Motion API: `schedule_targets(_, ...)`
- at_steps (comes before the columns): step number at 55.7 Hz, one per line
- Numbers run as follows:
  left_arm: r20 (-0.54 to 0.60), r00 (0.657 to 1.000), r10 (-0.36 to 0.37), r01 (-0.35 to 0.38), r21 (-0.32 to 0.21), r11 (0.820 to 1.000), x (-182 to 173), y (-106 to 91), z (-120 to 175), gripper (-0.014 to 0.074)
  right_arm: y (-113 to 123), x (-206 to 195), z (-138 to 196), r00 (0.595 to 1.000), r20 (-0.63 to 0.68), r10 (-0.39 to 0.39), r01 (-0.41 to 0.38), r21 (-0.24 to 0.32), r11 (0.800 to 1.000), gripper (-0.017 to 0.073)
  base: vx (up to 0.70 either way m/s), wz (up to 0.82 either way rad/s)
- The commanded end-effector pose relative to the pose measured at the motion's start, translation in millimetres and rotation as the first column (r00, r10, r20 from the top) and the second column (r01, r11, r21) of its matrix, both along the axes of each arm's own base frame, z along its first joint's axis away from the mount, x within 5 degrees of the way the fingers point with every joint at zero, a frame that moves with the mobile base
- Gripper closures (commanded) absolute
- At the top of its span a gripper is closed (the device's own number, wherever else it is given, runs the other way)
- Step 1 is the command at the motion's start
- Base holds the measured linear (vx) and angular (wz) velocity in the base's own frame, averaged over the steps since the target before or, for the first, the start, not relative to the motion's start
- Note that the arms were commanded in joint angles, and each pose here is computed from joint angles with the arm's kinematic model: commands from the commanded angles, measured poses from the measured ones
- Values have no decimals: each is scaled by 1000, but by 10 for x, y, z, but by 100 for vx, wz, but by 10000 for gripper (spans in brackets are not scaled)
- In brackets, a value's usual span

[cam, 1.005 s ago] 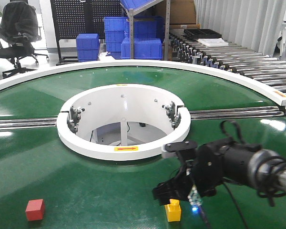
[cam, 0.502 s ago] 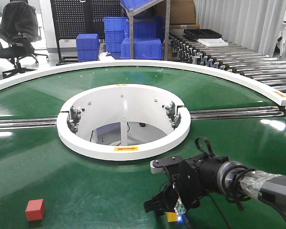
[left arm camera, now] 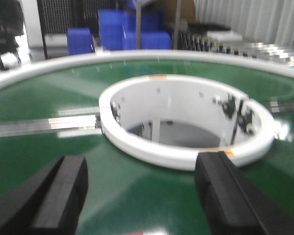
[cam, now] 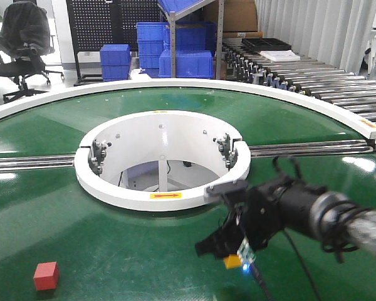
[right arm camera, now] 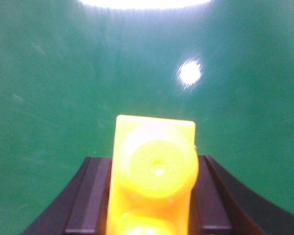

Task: Pick red and yellow blocks into blue bin
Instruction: 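Lower the left gripper onto the red cube and close it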

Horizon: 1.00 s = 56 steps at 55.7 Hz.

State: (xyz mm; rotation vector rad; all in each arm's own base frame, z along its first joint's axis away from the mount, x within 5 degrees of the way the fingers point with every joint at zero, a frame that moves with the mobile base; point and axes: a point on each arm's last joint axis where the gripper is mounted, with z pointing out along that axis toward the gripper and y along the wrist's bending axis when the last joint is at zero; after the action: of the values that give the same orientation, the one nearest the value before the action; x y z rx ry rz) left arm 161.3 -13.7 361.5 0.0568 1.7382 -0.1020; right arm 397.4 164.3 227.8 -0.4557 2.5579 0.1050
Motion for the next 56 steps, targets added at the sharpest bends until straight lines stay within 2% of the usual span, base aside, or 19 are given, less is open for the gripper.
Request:
schedule_targets(1,-6,1000,-12,12,-22,1000,95,-24,158,29,-52,-73,558,987,161,7,-14,45,999,570,0,0)
schedule_targets(7,-113,993,-28,27,-14,1000,343,-55,162,29,-69,-115,678,982,189,5,-16,57,998,570,0,0)
schedule_targets(16,-208,978,-28,28,0,1000,839,-88,84,29,-76,-127,665,985,171,7,-16,47,999,570,0,0)
schedule_targets(24,-330,944,-25,29,5,1000,1322,-121,-215,29,-80,-134,653,988,157,7,-14,41,999,570,0,0)
schedule_targets(31,-421,907,-18,29,19,999,1604,-135,-561,29,-81,-137,650,988,153,7,-13,39,999,570,0,0)
schedule_targets(45,-544,839,-5,28,34,999,1903,-147,-1147,29,-83,-136,650,988,154,8,-14,36,999,570,0,0)
schedule_targets(56,-549,835,5,18,37,999,2002,-146,-1322,29,-85,-135,650,988,156,10,-15,32,999,570,0,0)
